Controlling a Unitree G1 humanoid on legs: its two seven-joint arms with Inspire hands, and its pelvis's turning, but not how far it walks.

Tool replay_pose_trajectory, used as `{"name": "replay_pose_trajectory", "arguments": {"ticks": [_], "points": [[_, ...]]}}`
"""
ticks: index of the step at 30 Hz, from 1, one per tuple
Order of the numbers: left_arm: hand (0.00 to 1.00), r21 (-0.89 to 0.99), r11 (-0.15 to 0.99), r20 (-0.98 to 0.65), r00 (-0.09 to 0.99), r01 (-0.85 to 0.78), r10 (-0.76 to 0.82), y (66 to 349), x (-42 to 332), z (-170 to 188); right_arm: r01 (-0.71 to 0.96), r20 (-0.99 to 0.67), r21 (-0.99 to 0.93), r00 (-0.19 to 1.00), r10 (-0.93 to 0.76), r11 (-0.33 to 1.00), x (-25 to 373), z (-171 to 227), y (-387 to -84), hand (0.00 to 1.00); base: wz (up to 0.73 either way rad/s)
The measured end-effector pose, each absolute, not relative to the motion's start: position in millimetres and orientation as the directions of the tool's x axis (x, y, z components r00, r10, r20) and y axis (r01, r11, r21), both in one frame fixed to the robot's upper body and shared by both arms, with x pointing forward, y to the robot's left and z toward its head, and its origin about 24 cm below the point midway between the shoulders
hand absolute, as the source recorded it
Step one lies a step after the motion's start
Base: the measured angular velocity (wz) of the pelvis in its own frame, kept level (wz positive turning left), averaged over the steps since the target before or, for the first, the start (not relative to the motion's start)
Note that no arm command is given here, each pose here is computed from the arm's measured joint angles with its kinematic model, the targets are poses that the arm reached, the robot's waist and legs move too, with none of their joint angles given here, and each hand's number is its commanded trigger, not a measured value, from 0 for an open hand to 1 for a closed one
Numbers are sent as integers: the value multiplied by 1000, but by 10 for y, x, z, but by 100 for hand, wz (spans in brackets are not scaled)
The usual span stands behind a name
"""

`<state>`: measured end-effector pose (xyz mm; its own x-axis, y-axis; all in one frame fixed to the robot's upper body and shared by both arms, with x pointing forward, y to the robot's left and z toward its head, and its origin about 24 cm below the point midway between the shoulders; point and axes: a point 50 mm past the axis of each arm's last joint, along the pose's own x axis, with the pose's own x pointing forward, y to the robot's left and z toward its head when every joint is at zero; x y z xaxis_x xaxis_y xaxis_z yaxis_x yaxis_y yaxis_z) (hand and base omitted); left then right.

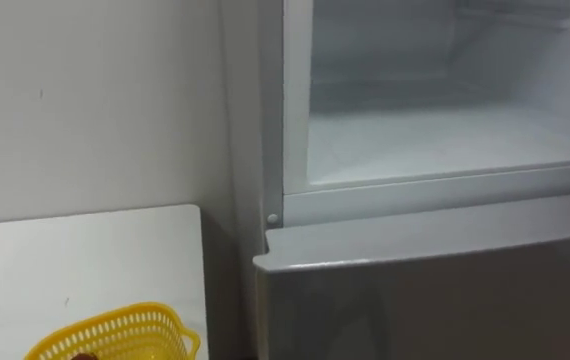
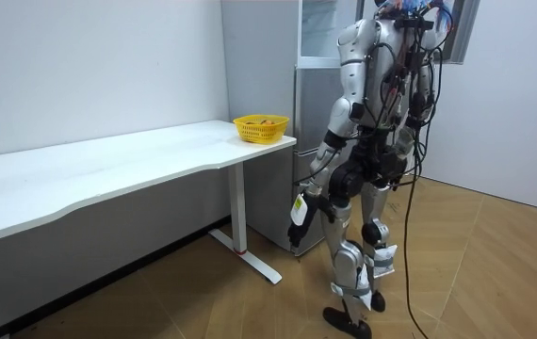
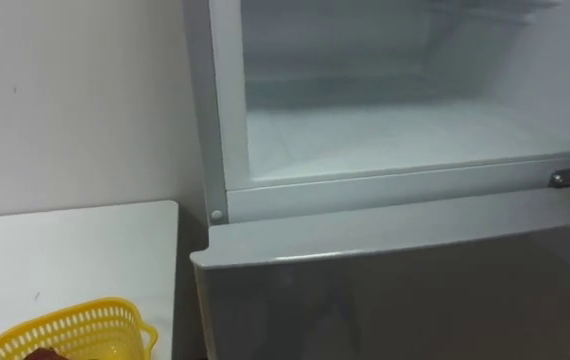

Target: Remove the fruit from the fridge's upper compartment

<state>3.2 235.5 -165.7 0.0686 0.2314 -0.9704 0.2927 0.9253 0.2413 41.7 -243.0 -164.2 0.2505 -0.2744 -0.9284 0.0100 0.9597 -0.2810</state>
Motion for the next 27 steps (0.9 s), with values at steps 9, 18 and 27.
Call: {"name": "replay_pose_trajectory", "arguments": {"ticks": [9, 18, 27], "points": [[0, 190, 929, -981, 17, 318, 194, 2314, -27, -1677, 63, -939, -267, 207, -274, 962, 389, -1658, -2445, 0, 13], [0, 200, 942, -978, 1, 269, 207, 2359, -84, -1666, 409, -955, -232, 78, -287, 882, 128, -1684, -2477, 0, 4], [0, 242, 961, -969, -7, 136, 246, 2497, -150, -1629, 909, -973, -141, -54, -225, 392, -236, -1687, -2476, 0, -1]]}}
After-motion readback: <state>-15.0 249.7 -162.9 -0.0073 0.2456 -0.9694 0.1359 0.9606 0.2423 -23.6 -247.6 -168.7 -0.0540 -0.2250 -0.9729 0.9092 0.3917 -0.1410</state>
